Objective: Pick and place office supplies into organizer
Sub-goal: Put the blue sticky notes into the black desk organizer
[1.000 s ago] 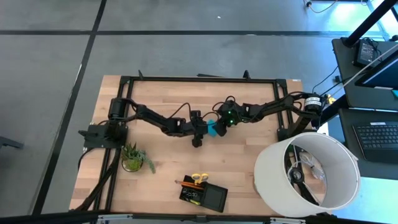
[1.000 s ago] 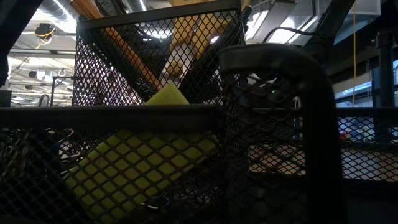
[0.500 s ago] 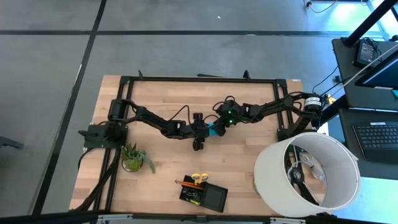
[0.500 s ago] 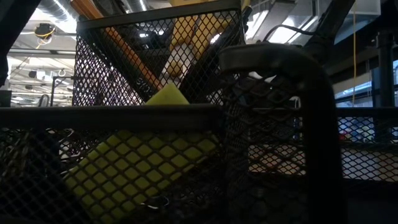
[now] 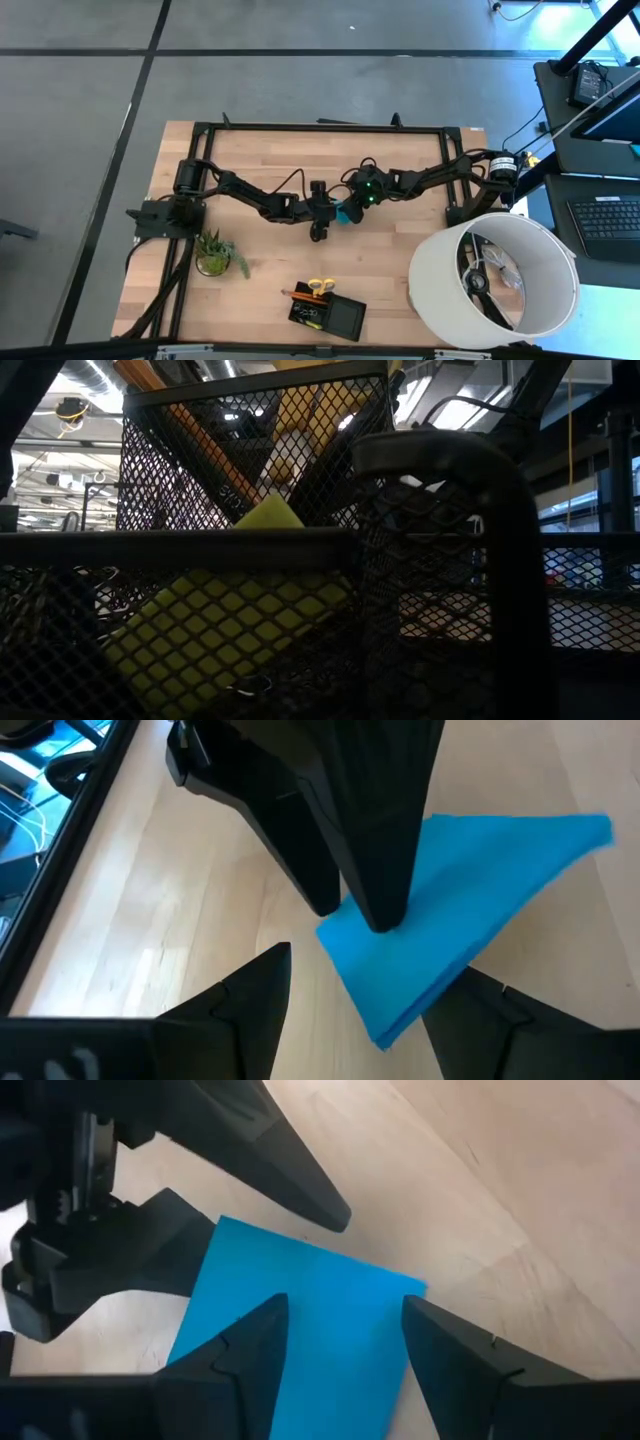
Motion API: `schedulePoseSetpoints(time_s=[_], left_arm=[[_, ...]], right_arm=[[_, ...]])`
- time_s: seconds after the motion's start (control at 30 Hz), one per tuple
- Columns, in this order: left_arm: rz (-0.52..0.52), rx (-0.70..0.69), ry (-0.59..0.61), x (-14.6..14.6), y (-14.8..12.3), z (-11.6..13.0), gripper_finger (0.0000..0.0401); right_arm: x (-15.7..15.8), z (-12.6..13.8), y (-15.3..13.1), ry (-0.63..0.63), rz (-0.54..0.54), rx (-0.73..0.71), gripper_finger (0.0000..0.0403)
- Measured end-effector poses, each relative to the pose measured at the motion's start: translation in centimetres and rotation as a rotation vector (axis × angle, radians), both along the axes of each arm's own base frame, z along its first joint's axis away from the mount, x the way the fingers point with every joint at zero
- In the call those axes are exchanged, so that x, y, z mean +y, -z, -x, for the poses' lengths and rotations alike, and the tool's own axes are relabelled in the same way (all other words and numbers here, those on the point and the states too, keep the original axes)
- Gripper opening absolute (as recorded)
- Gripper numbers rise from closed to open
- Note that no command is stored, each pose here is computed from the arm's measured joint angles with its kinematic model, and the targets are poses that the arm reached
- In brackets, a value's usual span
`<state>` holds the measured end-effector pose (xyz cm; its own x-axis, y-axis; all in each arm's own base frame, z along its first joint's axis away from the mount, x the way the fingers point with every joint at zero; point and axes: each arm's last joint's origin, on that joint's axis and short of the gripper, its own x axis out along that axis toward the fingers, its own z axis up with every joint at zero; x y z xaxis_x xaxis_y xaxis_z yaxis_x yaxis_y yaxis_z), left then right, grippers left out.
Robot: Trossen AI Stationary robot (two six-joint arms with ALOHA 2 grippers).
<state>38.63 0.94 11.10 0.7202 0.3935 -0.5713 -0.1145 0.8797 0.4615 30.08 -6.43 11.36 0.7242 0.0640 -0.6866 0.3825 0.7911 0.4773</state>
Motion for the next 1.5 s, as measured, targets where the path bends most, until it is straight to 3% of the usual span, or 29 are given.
schedulePoseSetpoints(time_s=[0.2,0.67,0.93,1.5], left_arm=[[0.000,0.033,0.000,0.0,0.2,0.2,0.0191],[-0.062,0.072,0.047,-0.1,0.2,0.2,0.0086],[-0.166,0.131,0.029,-1.2,0.3,0.6,0.0076],[-0.171,0.142,0.030,-2.1,0.4,0.7,0.0044]], right_arm=[[0.0,0.0,0.0,-0.017,0.018,-0.001,0.0200],[0.0,0.0,0.0,-0.017,0.020,-0.002,0.0200],[0.0,0.0,0.0,-0.020,0.023,-0.001,0.0200],[0.0,0.0,0.0,-0.018,0.020,-0.001,0.0200]])
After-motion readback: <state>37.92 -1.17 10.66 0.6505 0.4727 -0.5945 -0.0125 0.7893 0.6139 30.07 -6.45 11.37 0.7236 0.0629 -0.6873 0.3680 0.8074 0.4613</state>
